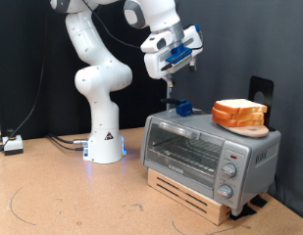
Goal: Make a piece of toast with the oven
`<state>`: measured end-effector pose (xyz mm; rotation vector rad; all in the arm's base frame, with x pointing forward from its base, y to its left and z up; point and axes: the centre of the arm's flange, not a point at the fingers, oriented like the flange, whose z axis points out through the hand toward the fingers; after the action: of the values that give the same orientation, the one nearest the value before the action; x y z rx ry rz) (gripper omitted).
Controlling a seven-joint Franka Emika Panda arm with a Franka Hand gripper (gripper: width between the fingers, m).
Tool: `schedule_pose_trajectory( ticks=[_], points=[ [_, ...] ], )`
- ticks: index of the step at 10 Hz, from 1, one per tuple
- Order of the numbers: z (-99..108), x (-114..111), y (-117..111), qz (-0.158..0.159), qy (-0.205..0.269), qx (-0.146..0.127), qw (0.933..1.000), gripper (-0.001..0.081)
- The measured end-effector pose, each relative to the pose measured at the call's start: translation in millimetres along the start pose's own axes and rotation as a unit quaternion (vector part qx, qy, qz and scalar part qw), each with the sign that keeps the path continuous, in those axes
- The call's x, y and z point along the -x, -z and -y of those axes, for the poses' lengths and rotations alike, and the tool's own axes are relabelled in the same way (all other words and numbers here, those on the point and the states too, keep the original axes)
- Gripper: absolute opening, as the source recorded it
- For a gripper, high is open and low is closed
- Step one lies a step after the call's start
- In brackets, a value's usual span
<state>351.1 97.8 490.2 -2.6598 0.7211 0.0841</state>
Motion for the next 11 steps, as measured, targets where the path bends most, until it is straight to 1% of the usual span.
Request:
schedule_pose_trajectory(
  ticks=[2, 3, 4, 5, 6, 7, 9, 11],
  points=[
    [-15.6, -7.7, -24.7, -0.004, -0.01, 0.024, 0.9997, 0.0804],
    [-19.4, -10.7, -30.2, -0.008, -0.013, 0.027, 0.9995, 0.0804],
    [-19.1, -10.4, -30.2, -0.007, -0.013, 0.027, 0.9995, 0.0804],
    [-19.8, -10.1, -31.0, 0.002, -0.003, 0.017, 0.9999, 0.0804],
    [-25.8, -12.4, -33.9, 0.014, 0.009, 0.008, 0.9998, 0.0804],
    [-35.6, -16.2, -40.0, 0.02, 0.015, 0.006, 0.9997, 0.0804],
    [-57.3, -24.5, -58.6, 0.018, 0.012, 0.013, 0.9997, 0.0804],
    [-73.8, -31.9, -76.5, 0.007, 0.012, 0.021, 0.9997, 0.0804]
  ],
)
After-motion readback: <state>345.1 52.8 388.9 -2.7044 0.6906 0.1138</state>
